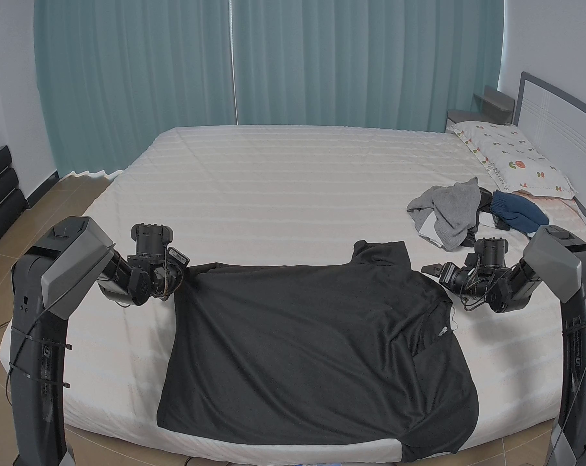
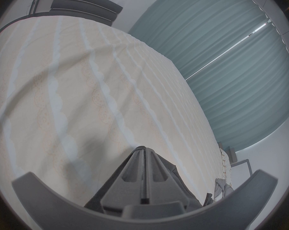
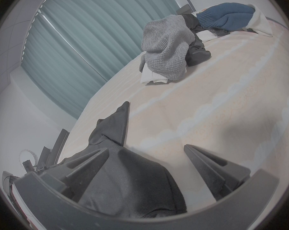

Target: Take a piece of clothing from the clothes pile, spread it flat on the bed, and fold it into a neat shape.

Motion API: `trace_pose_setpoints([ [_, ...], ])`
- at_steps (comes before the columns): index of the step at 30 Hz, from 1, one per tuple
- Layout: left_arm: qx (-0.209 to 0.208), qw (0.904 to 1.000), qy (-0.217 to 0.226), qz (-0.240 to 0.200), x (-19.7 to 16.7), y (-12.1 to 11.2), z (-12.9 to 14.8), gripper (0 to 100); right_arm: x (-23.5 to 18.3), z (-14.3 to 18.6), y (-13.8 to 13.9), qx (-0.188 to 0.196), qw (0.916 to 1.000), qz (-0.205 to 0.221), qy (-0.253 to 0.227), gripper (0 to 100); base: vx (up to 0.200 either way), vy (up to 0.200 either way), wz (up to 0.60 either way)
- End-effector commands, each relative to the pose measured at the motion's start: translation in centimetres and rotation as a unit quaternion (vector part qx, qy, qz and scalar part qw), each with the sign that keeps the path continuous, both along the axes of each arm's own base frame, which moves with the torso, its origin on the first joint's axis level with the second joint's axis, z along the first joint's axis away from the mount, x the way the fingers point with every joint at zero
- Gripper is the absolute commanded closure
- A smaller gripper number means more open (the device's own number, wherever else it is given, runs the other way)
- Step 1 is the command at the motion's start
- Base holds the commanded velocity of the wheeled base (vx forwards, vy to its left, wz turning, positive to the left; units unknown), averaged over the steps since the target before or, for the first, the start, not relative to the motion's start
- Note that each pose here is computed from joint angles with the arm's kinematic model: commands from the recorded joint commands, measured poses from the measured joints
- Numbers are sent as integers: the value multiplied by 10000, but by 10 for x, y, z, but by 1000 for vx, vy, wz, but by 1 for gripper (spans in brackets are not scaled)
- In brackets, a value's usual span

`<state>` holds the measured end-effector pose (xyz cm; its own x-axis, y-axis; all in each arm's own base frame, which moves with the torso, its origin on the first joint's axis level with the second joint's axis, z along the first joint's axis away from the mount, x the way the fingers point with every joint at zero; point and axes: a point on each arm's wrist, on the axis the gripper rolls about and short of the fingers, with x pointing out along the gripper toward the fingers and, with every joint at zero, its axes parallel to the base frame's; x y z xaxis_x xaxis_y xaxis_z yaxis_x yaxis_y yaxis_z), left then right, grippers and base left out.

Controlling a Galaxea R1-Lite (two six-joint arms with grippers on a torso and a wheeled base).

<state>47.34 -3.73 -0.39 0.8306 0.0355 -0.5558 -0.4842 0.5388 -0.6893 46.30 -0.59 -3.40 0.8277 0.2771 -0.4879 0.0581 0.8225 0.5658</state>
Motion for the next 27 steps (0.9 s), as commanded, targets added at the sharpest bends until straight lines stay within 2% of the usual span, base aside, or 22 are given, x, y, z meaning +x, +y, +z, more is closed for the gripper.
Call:
trace_pose_setpoints([
  [1,-3,10000,-12,11,0,0,1,100,4,2,3,9,10000,28,-73,0,0,0,0],
  [11,-3,10000,-12,3,0,0,1,100,25,13,33,42,9984,302,-473,0,0,0,0],
  [14,-10,10000,-13,15,0,0,2,100,33,1,48,77,9981,380,-485,0,0,0,0],
  [19,-3,10000,-12,3,0,0,2,100,37,-10,58,94,9981,455,-416,0,0,0,0],
  [22,-3,10000,-12,3,0,0,2,100,41,-10,61,127,9982,383,-440,0,0,0,0],
  [24,6,10000,26,-1,-2,0,0,100,48,-10,63,172,9986,101,-486,0,0,0,0],
  [27,6,10000,26,-9,-2,-1,-1,100,50,-11,63,160,9987,12,-482,0,0,0,0],
])
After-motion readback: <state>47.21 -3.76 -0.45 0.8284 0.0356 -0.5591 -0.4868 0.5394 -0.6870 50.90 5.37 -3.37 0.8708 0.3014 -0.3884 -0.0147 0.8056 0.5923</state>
